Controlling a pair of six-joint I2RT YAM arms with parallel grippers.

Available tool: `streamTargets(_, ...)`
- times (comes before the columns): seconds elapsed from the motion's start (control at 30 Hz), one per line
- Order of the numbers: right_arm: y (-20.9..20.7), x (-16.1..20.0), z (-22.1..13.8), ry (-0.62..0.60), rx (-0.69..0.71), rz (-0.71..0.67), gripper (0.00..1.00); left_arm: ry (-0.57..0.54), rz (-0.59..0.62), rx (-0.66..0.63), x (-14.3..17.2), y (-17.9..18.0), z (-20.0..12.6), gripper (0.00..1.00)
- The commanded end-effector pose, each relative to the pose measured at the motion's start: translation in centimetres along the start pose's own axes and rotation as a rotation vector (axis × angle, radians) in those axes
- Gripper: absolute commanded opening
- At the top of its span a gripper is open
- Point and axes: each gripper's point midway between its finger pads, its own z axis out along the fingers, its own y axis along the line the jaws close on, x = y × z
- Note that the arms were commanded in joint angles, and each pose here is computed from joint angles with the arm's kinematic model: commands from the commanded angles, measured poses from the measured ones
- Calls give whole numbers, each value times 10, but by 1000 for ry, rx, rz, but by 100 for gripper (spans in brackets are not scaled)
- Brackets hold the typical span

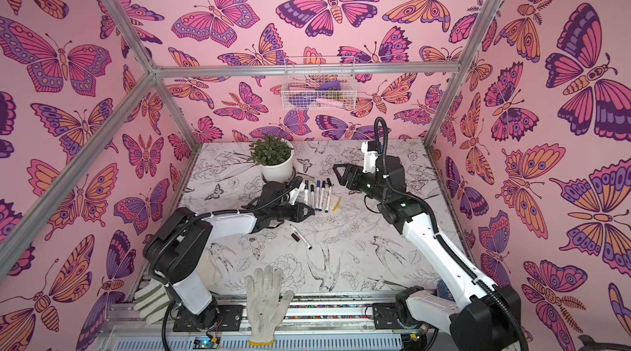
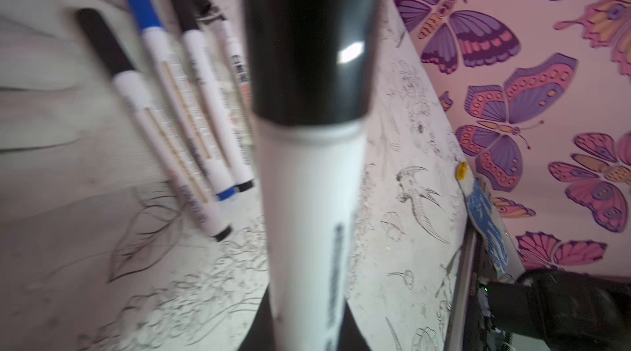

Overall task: Insert pens into pen caps
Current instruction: Place the pen at the center of the table.

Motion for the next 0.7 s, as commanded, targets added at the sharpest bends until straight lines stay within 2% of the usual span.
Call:
streamTargets(0.0, -4, 4, 3, 9, 9, 16, 71, 33, -18, -78, -6, 16, 5, 0)
streamTargets(0.17, -5, 6, 5, 17, 9, 18, 70, 113, -29, -134, -2, 30, 19, 0)
streamTargets(0.33, -7, 8, 2, 21, 16, 10, 70, 143, -78, -190, 3, 46, 28, 10)
streamTargets(0.43, -6, 9, 1, 27, 14, -1, 70, 142, -91, -208, 4, 51, 31, 40)
streamTargets(0.47, -5, 10, 1, 30, 8, -7, 70, 137, -87, -211, 1, 52, 31, 46)
streamTargets(0.6, -6, 15, 4, 41, -8, -2, 70, 119, -79, -216, -8, 52, 34, 61)
streamTargets(0.67, -7, 17, 5, 49, -9, 4, 69, 107, -72, -205, -15, 47, 34, 64)
